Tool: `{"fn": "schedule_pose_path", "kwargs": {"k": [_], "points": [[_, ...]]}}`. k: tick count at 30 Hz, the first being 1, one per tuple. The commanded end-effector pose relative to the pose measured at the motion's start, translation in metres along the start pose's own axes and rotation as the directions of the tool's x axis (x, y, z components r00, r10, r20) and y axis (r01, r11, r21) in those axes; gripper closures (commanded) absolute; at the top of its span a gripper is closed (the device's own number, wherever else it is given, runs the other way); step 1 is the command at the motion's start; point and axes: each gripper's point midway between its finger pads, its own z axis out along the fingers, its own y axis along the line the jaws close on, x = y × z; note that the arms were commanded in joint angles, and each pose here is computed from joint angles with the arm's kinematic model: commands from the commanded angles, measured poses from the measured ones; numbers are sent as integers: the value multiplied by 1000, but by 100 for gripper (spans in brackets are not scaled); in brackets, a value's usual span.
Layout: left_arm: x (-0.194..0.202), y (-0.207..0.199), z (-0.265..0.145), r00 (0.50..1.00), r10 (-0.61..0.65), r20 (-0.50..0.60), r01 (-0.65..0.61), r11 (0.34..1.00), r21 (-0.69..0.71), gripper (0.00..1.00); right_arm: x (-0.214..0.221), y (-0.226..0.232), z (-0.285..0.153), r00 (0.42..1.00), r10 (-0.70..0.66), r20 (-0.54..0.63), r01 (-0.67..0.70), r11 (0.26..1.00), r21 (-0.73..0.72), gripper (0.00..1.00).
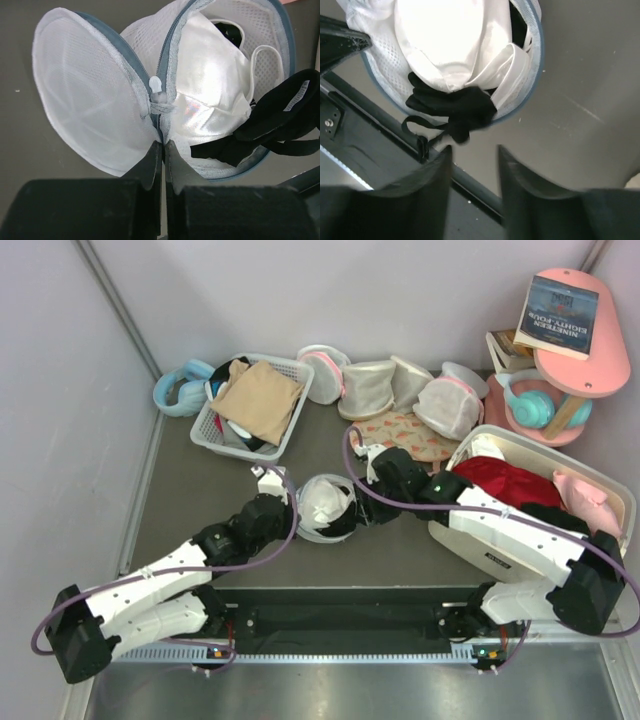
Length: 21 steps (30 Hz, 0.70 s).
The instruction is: Unzip the laundry bag and remove the bra
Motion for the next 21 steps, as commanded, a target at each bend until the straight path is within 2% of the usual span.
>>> {"fn": "schedule_pose_path", "kwargs": {"k": [1, 3, 7, 10, 14, 21], "points": [[-6, -12, 3, 999, -23, 35, 21, 998, 56, 100, -43, 17, -26, 994, -46, 97, 51, 998, -49, 47], [-4, -11, 3, 999, -21, 29, 19, 998, 54, 100, -52, 23, -35, 993, -66, 102, 72, 996, -59, 38], [-2, -10, 2, 999, -35, 28, 34, 998, 53, 100, -98, 45, -65, 964, -122, 236, 153, 981, -116, 38], [-3, -11, -1, 998, -64, 29, 62, 996, 59, 100, -117, 61, -69, 937, -138, 320, 201, 965, -172, 34], [-5, -15, -3, 992, -125, 24, 123, 990, 68, 100, -110, 74, -38, 940, -168, 296, 246, 936, -253, 34], [-9, -21, -3, 979, -202, 28, 200, 977, 78, 100, -87, 54, 38, 953, -210, 217, 254, 946, -201, 29]]}}
